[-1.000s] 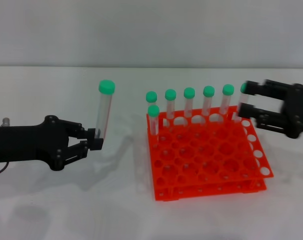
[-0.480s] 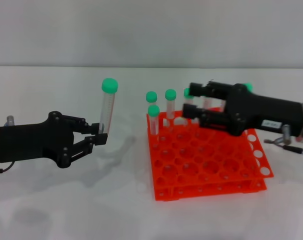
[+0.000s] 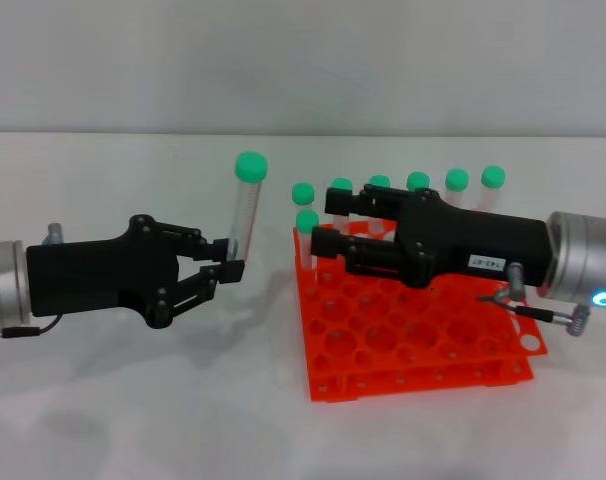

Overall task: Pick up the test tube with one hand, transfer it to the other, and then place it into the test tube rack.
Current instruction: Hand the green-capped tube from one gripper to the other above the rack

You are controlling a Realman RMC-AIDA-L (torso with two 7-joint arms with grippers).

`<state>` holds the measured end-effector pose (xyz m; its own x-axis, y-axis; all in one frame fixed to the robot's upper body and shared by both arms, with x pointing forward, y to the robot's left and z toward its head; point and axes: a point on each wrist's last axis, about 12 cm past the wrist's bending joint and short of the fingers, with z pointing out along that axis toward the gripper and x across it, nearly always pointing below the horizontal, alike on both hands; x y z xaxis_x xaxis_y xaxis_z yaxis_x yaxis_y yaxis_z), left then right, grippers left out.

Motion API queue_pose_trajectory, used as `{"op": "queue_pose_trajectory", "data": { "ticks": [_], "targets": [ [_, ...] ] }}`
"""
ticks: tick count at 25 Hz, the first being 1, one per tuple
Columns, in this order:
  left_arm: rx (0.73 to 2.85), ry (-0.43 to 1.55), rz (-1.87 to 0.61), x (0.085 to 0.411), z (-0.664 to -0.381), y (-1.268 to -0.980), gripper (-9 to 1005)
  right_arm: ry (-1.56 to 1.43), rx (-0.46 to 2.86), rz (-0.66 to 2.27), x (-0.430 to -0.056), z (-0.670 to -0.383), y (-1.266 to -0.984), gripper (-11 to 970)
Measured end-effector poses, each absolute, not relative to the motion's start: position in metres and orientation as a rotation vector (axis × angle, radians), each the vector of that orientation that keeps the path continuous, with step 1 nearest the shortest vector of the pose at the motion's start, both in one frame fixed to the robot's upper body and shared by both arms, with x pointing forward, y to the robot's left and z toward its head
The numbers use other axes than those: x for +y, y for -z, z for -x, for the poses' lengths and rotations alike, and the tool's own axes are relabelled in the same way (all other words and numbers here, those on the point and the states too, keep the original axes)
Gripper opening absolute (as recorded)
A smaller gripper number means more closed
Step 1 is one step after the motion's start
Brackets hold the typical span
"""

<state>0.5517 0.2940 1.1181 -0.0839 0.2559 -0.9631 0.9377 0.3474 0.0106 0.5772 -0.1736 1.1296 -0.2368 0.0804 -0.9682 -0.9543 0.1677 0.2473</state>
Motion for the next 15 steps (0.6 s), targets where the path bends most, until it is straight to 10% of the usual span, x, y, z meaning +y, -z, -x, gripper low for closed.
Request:
{"op": "queue_pose_trajectory", "data": {
  "ticks": [15],
  "targets": [
    [1.584, 0.828, -1.117, 0.285, -0.558, -1.114, 248, -1.191, 1.333, 0.957, -0.139, -0.575, -1.126, 646]
  ]
}}
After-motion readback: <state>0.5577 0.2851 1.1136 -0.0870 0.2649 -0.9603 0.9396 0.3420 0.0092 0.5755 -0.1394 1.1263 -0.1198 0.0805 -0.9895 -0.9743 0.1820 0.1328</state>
